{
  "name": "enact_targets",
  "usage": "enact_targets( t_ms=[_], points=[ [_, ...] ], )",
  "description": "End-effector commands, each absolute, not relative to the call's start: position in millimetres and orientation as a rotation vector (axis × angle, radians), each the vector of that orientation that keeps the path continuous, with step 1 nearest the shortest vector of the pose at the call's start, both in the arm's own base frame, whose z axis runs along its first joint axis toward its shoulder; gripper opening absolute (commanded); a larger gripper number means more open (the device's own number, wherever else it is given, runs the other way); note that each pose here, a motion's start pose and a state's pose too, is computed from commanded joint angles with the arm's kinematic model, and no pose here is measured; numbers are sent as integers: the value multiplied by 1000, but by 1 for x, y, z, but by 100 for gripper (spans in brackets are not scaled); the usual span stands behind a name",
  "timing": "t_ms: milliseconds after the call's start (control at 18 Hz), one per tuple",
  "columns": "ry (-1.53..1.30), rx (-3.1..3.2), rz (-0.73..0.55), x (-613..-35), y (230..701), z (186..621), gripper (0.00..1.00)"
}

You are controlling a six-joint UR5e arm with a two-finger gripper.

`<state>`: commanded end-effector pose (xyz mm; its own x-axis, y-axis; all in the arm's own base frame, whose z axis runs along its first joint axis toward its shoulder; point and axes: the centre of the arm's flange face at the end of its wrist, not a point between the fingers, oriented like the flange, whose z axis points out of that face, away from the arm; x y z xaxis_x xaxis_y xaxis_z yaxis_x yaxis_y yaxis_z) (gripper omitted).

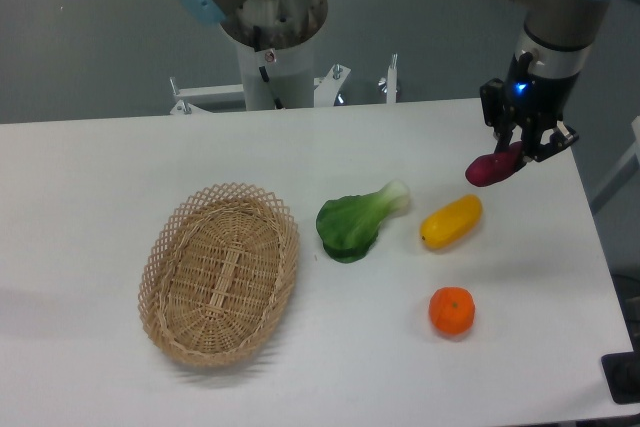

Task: Place the sweet potato on the table
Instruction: 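Carry the held purple sweet potato down toward the table beside the orange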

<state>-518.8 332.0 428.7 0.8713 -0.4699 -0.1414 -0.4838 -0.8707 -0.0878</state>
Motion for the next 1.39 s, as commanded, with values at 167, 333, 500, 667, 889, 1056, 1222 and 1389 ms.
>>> enact_targets(
  t_ms=[167,333,500,667,889,1056,1222,1389],
  points=[
    [668,-2938,167,-518,333,428,21],
    [634,-2945,167,-517,335,428,21],
    [607,-2945,179,-519,341,425,21],
    [473,-2952,195,-510,368,418,21],
    [225,-2926,264,-499,421,396,21],
    [103,-2893,291,-492,454,376,22],
    [41,-2882,266,-481,487,345,22],
    [75,-2882,245,-466,517,310,22]
  ],
)
